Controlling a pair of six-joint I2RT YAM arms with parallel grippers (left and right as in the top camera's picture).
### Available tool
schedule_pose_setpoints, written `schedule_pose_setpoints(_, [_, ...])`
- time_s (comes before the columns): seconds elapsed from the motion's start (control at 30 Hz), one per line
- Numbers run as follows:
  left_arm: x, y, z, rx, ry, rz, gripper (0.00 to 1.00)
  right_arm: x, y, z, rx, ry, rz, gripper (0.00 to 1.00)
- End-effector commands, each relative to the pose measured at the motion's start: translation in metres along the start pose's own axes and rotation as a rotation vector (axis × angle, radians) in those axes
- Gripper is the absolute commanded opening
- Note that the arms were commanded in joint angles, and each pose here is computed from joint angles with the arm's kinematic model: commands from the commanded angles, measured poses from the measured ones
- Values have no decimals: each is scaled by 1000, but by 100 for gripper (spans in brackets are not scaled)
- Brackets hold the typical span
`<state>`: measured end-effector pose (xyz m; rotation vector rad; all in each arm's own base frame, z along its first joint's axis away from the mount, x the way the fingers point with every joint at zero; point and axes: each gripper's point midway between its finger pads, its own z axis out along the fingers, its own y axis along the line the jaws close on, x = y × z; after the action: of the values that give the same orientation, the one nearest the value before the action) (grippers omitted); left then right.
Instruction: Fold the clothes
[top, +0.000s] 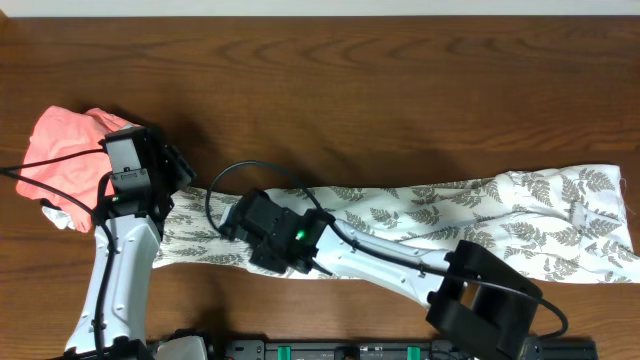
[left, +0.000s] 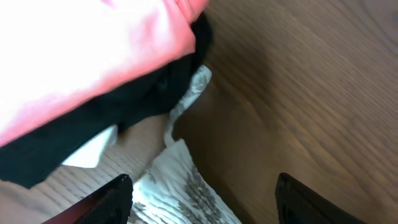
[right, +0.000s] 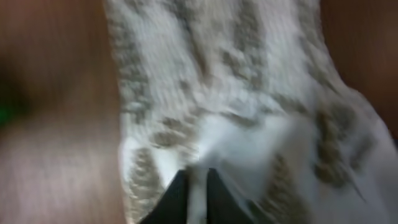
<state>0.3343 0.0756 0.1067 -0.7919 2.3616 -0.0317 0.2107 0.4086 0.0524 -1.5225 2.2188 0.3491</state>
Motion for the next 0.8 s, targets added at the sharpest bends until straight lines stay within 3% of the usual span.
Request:
schedule_pose_setpoints(0.0, [2, -19, -4, 114, 26, -8, 74, -4, -58, -35, 230, -37, 177, 5])
schedule_pose_setpoints(0.13, [12, -43, -9, 246, 79, 1, 68, 12, -112, -80, 368, -45, 385, 1])
schedule_pose_setpoints(0.27, [38, -72, -17, 356, 173, 65, 63, 56, -158, -111, 409, 8, 676, 1])
schedule_pose_setpoints(0.37, [69, -84, -23, 364, 259, 150, 62, 105, -179, -119, 365, 125, 859, 8])
schedule_pose_setpoints(0.47, [103, -90, -28, 361, 363, 244, 62, 159, -196, -126, 393, 244, 1026, 8])
schedule_pose_setpoints(0.77, [169, -75, -12, 234, 591, 345, 63, 270, -216, -135, 450, 398, 1300, 8])
